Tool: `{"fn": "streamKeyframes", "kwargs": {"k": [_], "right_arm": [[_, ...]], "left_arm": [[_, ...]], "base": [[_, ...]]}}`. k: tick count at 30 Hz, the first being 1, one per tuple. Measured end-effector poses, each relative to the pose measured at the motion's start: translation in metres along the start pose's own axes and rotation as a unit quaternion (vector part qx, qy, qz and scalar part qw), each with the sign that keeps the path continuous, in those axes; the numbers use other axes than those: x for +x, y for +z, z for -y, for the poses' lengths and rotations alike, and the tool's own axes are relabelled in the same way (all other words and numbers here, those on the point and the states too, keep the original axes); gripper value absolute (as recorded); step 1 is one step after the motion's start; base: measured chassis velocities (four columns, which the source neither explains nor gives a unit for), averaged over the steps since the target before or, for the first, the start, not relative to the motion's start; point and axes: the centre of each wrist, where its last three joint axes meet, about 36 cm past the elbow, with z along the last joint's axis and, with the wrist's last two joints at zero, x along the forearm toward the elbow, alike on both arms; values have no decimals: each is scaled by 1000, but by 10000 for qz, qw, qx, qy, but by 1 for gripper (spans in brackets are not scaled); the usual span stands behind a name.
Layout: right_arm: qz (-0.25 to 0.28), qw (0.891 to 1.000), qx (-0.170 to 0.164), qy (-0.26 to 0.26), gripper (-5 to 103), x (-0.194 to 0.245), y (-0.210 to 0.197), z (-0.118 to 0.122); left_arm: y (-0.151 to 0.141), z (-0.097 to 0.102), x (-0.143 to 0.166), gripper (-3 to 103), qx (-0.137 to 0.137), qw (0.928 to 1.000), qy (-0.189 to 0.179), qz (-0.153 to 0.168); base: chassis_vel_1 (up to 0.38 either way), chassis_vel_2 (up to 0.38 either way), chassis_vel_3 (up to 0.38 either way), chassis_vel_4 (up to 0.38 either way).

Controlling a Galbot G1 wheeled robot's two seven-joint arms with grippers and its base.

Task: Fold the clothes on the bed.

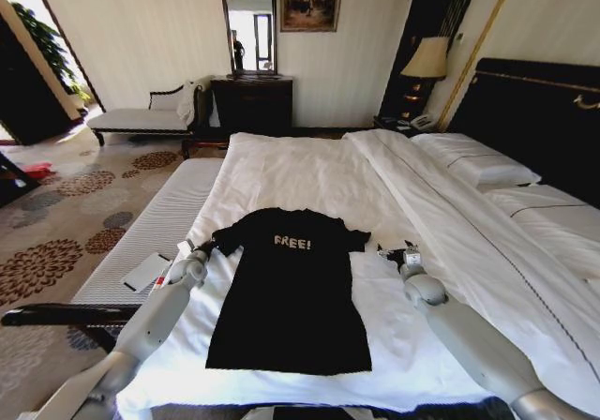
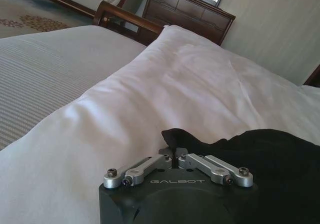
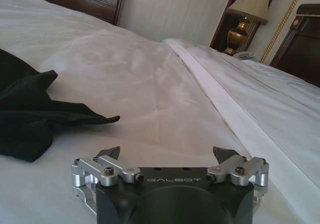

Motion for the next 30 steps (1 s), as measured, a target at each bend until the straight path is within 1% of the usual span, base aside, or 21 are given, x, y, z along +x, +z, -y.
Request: {"fn": "streamKeyframes", "kwargs": {"k": [6,11,13,14,16,17,18,19,20,21,22,23,24,25,26,27,28,30], "right_arm": [[3,10000,-66,-1,100,0,-1,1],[-1,9998,-197,-27,100,0,-6,1],[-77,9982,-582,-90,100,-1,-14,-1],[-77,9982,-582,-90,100,-1,-14,-1],[-217,9939,-1068,-196,100,-1,-23,-2],[-217,9939,-1068,-196,100,-1,-23,-2],[-397,9838,-1694,-426,100,1,-36,-4],[-480,9769,-2005,-566,100,3,-43,-4],[-597,9619,-2529,-846,100,5,-55,-4],[-597,9619,-2529,-846,100,5,-55,-4],[-648,9537,-2764,-993,100,6,-60,-3],[-680,9477,-2920,-1097,100,6,-64,-3],[-734,9384,-3138,-1243,100,4,-68,-2],[-734,9384,-3138,-1243,100,4,-68,-2],[-787,9264,-3394,-1427,100,1,-73,0],[-798,9222,-3475,-1495,100,-1,-74,2],[-814,9160,-3579,-1617,100,-4,-76,4],[-818,9145,-3598,-1660,100,-6,-76,5]], "left_arm": [[-3,5,-1,0,-45,10000,84,4],[3,-3,4,0,-48,10000,26,-38],[5,-9,8,0,-56,10000,-5,-56],[5,-9,8,0,-56,10000,-5,-56],[7,-11,11,0,-60,10000,-14,-65],[7,-11,11,0,-60,10000,-14,-65],[9,-10,14,-1,-66,10000,-10,-59],[9,-9,16,3,-70,10000,0,-50],[10,-6,20,9,-85,10000,28,-43],[10,-6,20,9,-85,10000,28,-43],[11,-5,22,14,-98,9999,40,-40],[11,-4,23,19,-108,9999,50,-34],[11,-3,26,19,-125,9999,73,-18],[11,-3,26,19,-125,9999,73,-18],[10,-1,32,30,-175,9998,111,18],[10,0,35,30,-209,9997,129,36],[9,-1,41,41,-307,9994,143,79],[9,-3,43,41,-354,9992,136,95]], "base": [[0,0,0,0],[0,0,0,0],[0,0,0,0],[0,0,0,0],[0,0,0,0],[0,0,0,0],[0,0,0,0],[0,0,0,0],[0,0,0,0],[0,0,0,0],[0,0,0,0],[0,0,0,0],[0,0,0,0],[0,0,0,0],[0,0,0,0],[0,0,0,0],[0,0,0,0],[0,0,0,0]]}}
